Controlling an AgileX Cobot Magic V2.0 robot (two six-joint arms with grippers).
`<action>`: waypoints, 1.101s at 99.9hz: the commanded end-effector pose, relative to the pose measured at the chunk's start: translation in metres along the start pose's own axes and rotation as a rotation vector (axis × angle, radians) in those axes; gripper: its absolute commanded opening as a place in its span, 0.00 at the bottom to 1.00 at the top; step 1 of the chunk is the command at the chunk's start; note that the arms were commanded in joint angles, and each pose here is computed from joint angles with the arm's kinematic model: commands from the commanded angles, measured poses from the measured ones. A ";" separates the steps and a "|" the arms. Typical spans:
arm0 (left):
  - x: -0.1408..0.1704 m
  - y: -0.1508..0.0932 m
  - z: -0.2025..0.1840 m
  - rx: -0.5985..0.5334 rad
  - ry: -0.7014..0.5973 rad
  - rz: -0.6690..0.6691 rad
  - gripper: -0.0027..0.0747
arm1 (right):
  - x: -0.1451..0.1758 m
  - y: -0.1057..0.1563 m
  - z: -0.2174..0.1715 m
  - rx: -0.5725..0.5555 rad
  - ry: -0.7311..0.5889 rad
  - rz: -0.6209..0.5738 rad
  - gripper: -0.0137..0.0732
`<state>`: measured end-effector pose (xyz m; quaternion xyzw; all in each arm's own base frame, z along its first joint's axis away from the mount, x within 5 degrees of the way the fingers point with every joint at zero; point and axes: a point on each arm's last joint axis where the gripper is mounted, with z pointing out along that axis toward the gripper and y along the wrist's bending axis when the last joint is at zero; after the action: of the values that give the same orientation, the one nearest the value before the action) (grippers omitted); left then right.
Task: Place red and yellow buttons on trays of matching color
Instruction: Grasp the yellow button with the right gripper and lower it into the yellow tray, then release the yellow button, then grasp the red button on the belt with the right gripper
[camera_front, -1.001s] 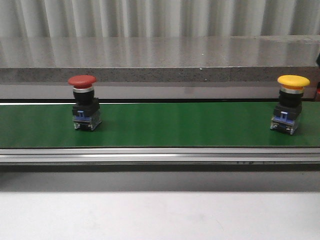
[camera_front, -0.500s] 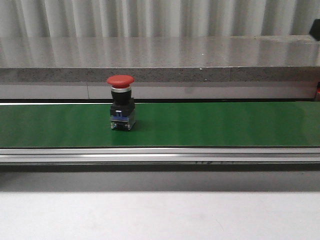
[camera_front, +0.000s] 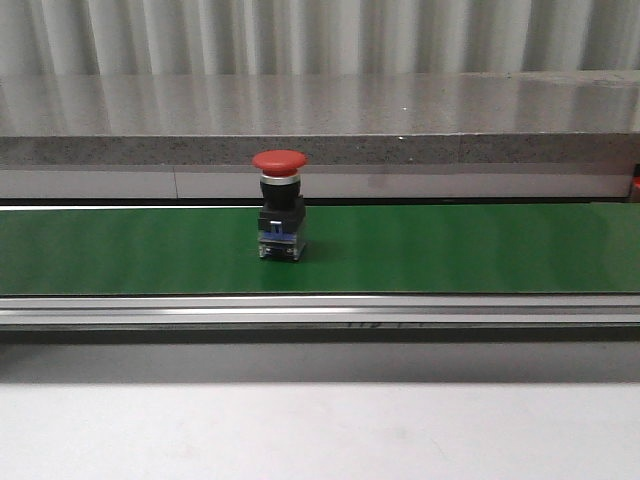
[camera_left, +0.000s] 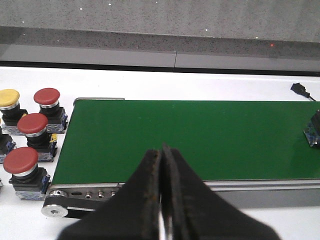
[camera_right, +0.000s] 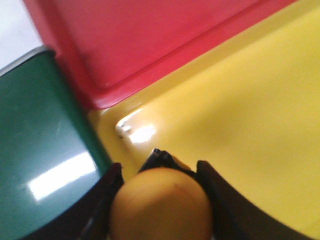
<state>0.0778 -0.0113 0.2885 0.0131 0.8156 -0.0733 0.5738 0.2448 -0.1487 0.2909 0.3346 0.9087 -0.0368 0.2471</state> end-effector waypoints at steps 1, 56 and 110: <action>-0.015 -0.002 -0.003 0.018 -0.098 0.002 0.01 | -0.014 -0.016 -0.014 0.019 -0.124 0.068 0.29; -0.015 -0.002 -0.003 0.018 -0.098 0.002 0.01 | 0.000 -0.031 0.083 0.060 0.066 0.112 0.29; -0.015 -0.002 -0.003 0.018 -0.098 0.002 0.01 | -0.005 -0.027 0.060 0.045 0.005 0.109 0.91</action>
<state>0.0776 -0.0113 0.2883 0.0131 0.8155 -0.0733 0.5739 0.2577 -0.1871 0.2017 0.3951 0.9016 -0.0288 0.1736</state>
